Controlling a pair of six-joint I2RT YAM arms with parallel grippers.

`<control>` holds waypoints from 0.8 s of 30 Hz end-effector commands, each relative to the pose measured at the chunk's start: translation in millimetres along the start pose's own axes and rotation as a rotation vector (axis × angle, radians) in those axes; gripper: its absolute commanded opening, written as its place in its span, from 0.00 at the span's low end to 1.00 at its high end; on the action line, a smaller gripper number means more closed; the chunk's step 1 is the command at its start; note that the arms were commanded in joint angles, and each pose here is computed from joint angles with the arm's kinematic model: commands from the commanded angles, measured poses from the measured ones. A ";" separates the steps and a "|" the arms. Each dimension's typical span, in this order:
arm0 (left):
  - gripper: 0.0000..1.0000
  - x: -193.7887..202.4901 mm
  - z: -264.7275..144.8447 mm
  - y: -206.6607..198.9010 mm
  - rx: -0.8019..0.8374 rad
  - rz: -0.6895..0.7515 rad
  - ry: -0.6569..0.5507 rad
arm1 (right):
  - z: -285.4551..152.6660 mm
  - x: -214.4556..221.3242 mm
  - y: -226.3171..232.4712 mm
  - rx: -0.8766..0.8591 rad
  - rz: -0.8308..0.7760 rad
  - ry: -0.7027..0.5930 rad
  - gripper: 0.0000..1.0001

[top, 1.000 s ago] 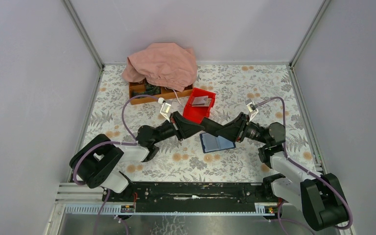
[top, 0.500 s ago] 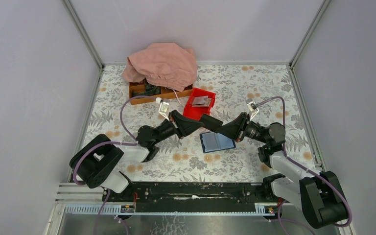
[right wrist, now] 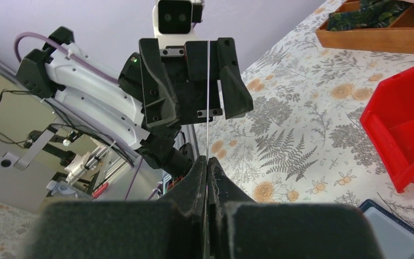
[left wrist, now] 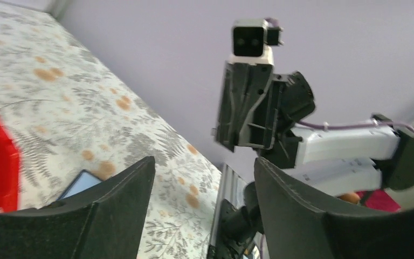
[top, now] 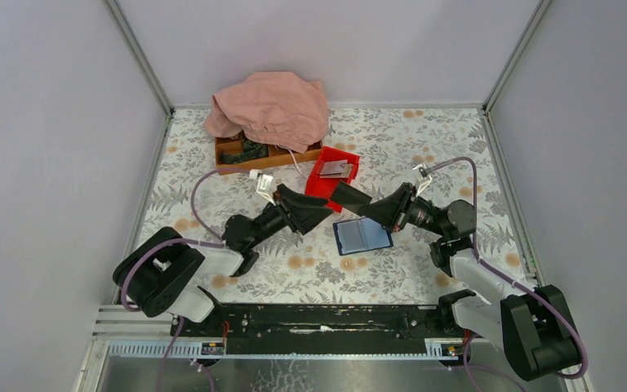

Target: Take the credit cards out of the card holder

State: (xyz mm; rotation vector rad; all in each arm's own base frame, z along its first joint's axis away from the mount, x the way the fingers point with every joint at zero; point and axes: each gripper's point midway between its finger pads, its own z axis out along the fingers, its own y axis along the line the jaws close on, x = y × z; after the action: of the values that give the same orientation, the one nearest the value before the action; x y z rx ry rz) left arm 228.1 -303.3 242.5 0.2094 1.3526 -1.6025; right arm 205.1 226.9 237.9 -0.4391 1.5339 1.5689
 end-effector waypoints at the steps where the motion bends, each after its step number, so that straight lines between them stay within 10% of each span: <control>1: 0.76 -22.4 -20.6 33.2 -0.171 0.014 -0.109 | 8.5 -24.8 -5.1 0.051 -0.035 -0.059 0.00; 11: 0.75 -25.1 -65.0 77.8 -0.502 0.118 -0.059 | 12.7 -37.7 -114.3 0.594 0.218 0.010 0.00; 24: 0.77 -31.4 -59.7 51.7 -0.492 0.191 0.086 | 48.9 -15.6 -177.1 0.767 0.355 0.272 0.00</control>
State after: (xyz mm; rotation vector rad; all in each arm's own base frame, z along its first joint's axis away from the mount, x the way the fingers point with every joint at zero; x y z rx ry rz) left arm 258.5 -233.2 211.4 0.0314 1.6530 -1.1343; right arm 355.8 228.7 141.2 0.1305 2.3208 1.1197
